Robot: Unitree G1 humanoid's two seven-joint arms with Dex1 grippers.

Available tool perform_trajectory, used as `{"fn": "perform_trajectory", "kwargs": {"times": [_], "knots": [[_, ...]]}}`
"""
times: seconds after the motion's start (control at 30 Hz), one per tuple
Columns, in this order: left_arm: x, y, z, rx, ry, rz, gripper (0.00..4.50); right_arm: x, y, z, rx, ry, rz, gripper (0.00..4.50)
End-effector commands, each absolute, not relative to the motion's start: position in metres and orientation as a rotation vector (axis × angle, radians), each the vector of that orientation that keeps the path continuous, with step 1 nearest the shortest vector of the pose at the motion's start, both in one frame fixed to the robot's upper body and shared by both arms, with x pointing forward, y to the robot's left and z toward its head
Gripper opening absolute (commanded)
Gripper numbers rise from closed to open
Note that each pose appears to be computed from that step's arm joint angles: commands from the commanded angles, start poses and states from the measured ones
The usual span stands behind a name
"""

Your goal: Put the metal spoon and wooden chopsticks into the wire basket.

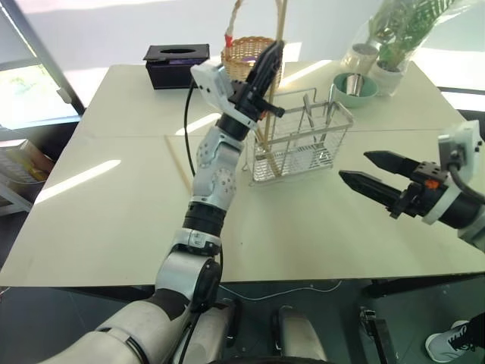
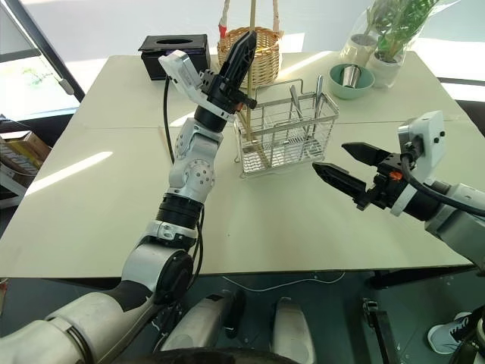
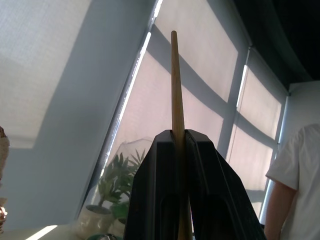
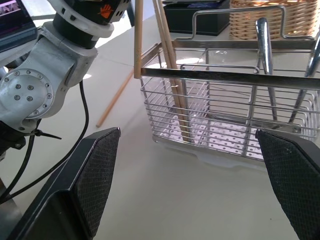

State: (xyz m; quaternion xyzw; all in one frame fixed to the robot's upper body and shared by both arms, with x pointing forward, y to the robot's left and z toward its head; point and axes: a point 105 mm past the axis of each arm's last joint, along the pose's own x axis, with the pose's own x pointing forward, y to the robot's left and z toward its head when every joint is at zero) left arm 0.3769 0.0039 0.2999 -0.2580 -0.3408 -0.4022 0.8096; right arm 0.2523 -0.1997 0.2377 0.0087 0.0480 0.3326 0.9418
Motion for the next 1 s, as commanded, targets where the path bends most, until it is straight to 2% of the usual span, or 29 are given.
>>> {"fn": "perform_trajectory", "kwargs": {"times": [0.03, 0.33, 0.57, 0.9, 1.0], "knots": [[0.363, -0.003, 0.329, -0.601, -0.812, -0.909, 0.1, 0.247, -0.194, 0.249, -0.009, 0.04, 0.692, 4.5], [0.36, -0.002, 0.341, -0.606, -0.829, -0.896, 0.1, 0.25, -0.194, 0.246, -0.001, 0.039, 0.686, 4.5], [0.368, -0.019, 0.305, -0.479, -0.784, -0.86, 0.1, 0.25, -0.193, 0.249, 0.009, 0.018, 0.682, 4.5], [0.377, -0.028, 0.277, -0.421, -0.729, -0.802, 0.1, 0.248, -0.193, 0.254, 0.024, -0.005, 0.669, 4.5], [0.378, -0.028, 0.276, -0.424, -0.726, -0.799, 1.18, 0.248, -0.194, 0.254, 0.025, -0.007, 0.666, 4.5]]}}
